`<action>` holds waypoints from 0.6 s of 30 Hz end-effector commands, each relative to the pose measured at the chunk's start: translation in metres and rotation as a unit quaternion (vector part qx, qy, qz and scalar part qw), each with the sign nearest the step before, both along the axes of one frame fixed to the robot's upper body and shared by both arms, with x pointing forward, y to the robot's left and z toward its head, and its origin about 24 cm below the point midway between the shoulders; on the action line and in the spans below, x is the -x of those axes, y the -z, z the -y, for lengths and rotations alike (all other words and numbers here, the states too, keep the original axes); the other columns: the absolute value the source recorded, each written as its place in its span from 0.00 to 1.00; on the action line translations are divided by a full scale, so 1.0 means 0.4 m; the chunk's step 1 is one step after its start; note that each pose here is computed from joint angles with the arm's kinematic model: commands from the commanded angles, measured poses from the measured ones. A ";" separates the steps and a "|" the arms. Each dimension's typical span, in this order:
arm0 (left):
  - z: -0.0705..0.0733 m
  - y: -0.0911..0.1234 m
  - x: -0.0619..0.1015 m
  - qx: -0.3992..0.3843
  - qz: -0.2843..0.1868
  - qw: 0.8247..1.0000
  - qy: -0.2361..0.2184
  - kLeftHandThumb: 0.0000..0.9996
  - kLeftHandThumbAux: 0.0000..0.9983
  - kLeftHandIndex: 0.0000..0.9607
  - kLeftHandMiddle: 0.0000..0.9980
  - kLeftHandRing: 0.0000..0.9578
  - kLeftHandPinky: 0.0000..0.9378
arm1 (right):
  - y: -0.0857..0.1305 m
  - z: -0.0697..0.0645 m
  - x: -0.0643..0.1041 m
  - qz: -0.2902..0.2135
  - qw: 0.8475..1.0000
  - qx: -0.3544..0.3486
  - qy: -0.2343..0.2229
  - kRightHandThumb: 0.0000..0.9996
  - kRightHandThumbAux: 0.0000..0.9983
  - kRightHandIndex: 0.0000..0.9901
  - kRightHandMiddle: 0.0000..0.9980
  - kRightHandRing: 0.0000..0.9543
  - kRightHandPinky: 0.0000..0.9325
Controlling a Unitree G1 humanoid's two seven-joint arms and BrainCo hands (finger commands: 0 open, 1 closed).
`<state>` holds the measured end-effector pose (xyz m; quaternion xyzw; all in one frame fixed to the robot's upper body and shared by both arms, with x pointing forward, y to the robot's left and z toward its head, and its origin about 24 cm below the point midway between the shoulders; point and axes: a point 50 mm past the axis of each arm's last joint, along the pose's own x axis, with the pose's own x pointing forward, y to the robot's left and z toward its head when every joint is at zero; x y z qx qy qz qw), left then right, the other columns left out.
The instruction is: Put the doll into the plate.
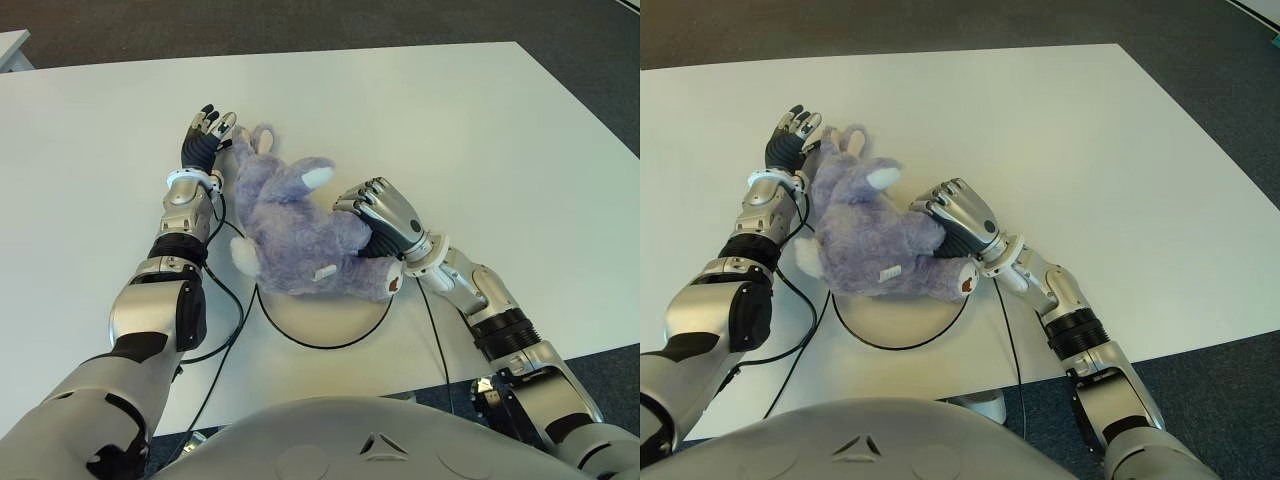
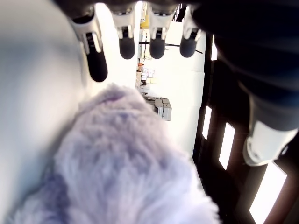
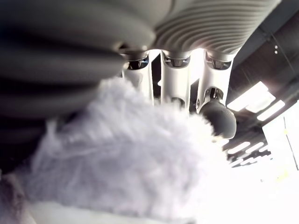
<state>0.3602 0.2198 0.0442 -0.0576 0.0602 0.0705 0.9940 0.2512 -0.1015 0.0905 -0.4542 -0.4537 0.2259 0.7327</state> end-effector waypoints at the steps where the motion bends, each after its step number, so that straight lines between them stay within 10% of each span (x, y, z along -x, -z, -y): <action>1: -0.003 0.066 0.032 0.010 -0.061 0.998 0.001 0.12 0.59 0.00 0.03 0.02 0.01 | 0.025 -0.004 0.010 -0.017 1.000 0.015 0.006 0.21 0.54 0.62 0.80 0.82 0.85; 18: -0.003 0.065 0.031 0.012 -0.062 0.998 -0.005 0.13 0.58 0.00 0.05 0.04 0.04 | 0.029 -0.006 0.007 -0.016 1.000 0.004 0.024 0.21 0.57 0.59 0.79 0.80 0.81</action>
